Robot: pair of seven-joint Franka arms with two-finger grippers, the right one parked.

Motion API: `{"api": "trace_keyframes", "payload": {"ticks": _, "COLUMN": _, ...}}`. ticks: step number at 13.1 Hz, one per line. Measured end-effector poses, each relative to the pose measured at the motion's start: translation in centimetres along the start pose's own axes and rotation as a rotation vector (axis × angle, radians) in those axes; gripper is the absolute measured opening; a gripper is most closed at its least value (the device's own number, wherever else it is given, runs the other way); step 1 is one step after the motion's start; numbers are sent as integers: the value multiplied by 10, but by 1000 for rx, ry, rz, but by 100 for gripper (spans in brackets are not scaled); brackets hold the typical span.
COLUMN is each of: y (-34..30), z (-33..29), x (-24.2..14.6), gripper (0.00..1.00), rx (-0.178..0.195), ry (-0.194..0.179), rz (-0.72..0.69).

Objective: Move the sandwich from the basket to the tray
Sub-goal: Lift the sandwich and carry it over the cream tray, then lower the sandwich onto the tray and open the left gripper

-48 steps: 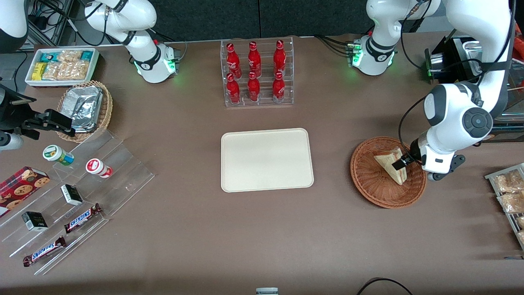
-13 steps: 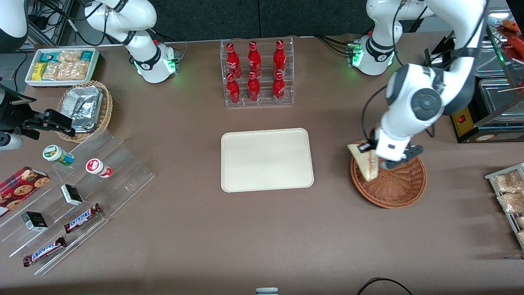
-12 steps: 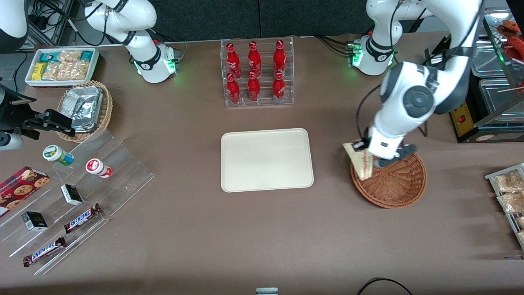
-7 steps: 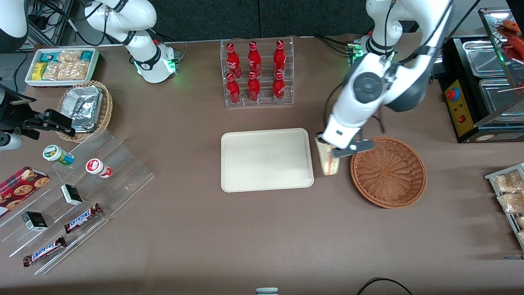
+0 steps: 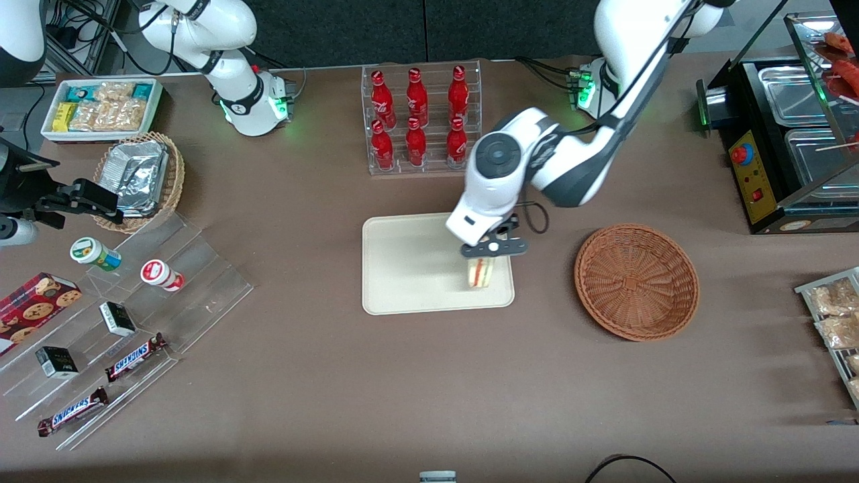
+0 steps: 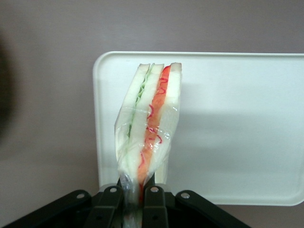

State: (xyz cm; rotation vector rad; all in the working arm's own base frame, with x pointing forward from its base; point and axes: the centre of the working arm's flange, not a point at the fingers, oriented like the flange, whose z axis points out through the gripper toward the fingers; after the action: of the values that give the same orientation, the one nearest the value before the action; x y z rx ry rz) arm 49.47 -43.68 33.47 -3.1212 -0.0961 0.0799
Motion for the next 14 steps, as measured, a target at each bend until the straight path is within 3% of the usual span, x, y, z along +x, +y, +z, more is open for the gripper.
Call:
{"api": "trace_keyframes", "payload": {"ticks": 8, "y": 69, "z": 51, "x": -6, "gripper": 15, "rx": 69, "ry": -98, "rz": -41}}
{"api": "trace_keyframes", "payload": {"ticks": 14, "y": 81, "z": 72, "x": -19, "gripper": 15, "rx": 105, "ry": -91, "rz": -46}}
